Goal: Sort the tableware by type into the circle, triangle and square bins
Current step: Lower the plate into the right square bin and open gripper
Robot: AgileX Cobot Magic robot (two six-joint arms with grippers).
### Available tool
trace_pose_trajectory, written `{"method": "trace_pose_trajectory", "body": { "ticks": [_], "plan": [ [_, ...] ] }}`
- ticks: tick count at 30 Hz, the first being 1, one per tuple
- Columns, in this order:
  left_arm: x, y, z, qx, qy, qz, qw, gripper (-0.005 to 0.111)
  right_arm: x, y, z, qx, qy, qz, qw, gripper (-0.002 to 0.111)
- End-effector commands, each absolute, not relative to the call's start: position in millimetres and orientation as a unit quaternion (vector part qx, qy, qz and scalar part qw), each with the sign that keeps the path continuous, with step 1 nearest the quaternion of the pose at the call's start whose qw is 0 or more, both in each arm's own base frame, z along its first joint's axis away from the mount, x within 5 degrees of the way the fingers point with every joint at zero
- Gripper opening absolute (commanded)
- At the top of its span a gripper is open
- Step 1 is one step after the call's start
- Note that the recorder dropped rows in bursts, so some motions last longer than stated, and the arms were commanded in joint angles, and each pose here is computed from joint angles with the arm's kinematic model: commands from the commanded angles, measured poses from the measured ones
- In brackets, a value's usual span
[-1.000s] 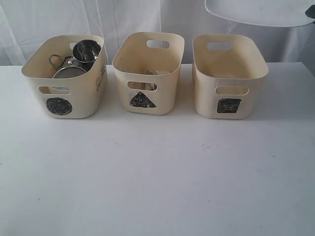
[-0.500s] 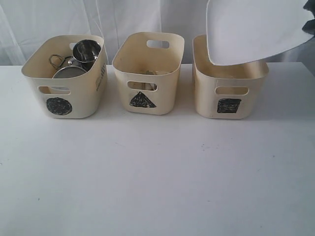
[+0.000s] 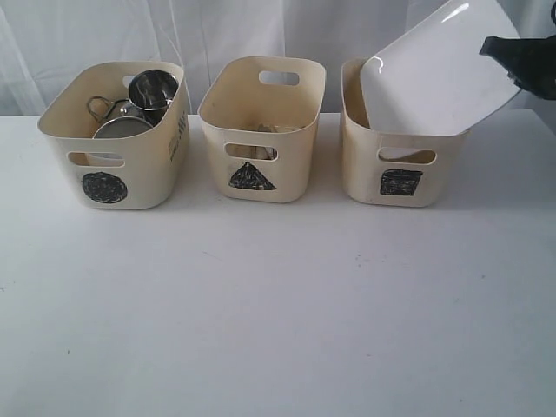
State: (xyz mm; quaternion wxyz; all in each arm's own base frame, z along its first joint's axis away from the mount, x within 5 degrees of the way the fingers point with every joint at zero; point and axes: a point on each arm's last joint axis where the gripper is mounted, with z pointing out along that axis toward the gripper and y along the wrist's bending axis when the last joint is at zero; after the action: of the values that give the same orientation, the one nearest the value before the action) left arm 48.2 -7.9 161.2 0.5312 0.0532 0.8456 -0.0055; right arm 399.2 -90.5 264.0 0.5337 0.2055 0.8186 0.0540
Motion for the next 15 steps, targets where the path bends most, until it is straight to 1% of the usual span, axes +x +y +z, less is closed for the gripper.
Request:
{"method": "trace_pose_trajectory", "body": {
  "ticks": [1, 6, 8, 10, 12, 15],
  "plan": [
    [47.7, -8.2, 157.8, 0.051, 0.849, -0.009, 0.525, 0.000, 402.9, -89.5, 263.5, 0.198, 0.819, 0.054, 0.535, 0.000],
    [47.7, -8.2, 157.8, 0.051, 0.849, -0.009, 0.525, 0.000, 406.9, -84.5, 255.5, 0.181, 0.825, 0.081, 0.529, 0.000],
    [47.7, -8.2, 157.8, 0.051, 0.849, -0.009, 0.525, 0.000, 408.5, -81.7, 252.6, 0.172, 0.828, 0.095, 0.526, 0.004],
    [47.7, -8.2, 157.8, 0.051, 0.849, -0.009, 0.525, 0.000, 408.6, -78.8, 252.9, 0.154, 0.830, 0.103, 0.526, 0.014],
    [47.7, -8.2, 157.8, 0.051, 0.849, -0.009, 0.525, 0.000, 408.8, -76.1, 253.4, 0.145, 0.830, 0.115, 0.526, 0.029],
    [47.7, -8.2, 157.8, 0.051, 0.849, -0.009, 0.525, 0.000, 408.9, -75.5, 253.6, 0.146, 0.829, 0.119, 0.526, 0.047]
  ]
}}
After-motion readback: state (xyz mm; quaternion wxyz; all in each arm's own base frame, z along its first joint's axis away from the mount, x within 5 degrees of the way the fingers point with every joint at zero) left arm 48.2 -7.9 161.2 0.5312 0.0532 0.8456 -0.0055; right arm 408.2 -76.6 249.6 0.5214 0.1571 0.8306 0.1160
